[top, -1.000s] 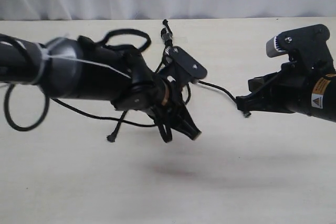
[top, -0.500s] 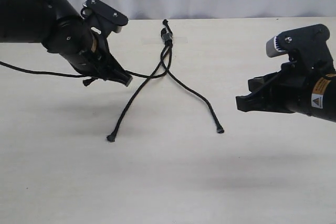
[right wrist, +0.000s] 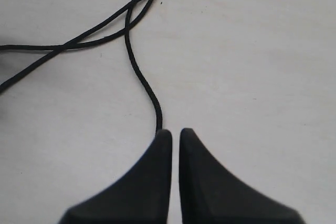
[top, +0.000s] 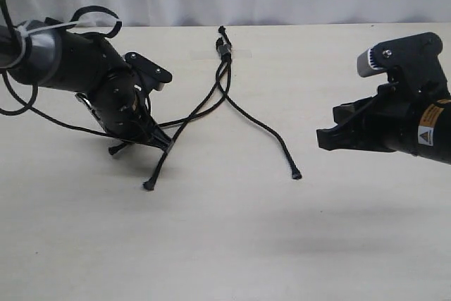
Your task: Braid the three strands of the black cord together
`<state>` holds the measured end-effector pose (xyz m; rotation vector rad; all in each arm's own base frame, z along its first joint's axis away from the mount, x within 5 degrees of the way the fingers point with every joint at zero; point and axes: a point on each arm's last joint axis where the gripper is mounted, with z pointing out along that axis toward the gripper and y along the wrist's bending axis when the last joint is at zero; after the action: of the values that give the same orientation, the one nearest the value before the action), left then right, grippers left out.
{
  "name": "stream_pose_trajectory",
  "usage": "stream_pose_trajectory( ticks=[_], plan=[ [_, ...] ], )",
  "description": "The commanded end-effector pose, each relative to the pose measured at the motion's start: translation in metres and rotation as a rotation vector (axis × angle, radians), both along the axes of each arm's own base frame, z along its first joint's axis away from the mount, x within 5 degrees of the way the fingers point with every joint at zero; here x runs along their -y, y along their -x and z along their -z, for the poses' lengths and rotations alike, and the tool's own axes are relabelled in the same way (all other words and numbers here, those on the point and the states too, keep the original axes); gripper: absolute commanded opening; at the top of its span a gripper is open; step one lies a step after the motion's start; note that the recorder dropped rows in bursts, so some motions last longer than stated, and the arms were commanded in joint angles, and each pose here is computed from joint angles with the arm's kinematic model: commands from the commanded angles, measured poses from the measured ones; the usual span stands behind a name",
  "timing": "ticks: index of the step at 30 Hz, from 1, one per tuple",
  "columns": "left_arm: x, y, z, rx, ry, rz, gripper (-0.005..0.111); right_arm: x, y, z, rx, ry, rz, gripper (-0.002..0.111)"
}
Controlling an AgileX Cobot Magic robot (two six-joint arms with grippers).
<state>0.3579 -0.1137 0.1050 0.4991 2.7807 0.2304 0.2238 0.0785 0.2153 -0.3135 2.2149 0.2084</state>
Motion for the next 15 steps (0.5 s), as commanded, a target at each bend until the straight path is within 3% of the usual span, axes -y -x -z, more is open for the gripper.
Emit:
stream_pose_trajectory(
  ticks=[1, 4, 7, 9, 10, 12, 15],
  plan=[
    [-0.001, 0.000, 0.002, 0.001, 0.021, -0.051, 0.029, 0.002, 0.001, -0.001, 0.011, 0.011, -0.007, 0.004],
    [-0.002, 0.001, 0.002, -0.010, 0.008, -0.051, 0.049, 0.002, 0.001, -0.001, 0.011, 0.009, -0.005, 0.004],
    [-0.002, 0.000, -0.014, 0.023, 0.011, -0.045, 0.049, -0.001, -0.002, -0.006, 0.015, -0.045, 0.023, 0.004],
    [-0.004, 0.001, -0.047, 0.110, 0.020, -0.018, 0.037, -0.006, -0.005, -0.016, -0.008, -0.021, 0.032, 0.004],
    [-0.007, 0.004, -0.078, 0.193, 0.037, -0.011, 0.023, -0.017, -0.008, -0.024, -0.029, 0.004, 0.013, 0.004],
    [-0.016, 0.010, -0.119, 0.300, 0.073, -0.032, 0.008, -0.038, -0.012, -0.033, -0.045, 0.029, -0.036, 0.004],
    [-0.041, 0.027, -0.167, 0.454, 0.145, -0.101, 0.000, -0.069, -0.020, -0.033, -0.096, 0.080, -0.097, 0.005]
  ],
)
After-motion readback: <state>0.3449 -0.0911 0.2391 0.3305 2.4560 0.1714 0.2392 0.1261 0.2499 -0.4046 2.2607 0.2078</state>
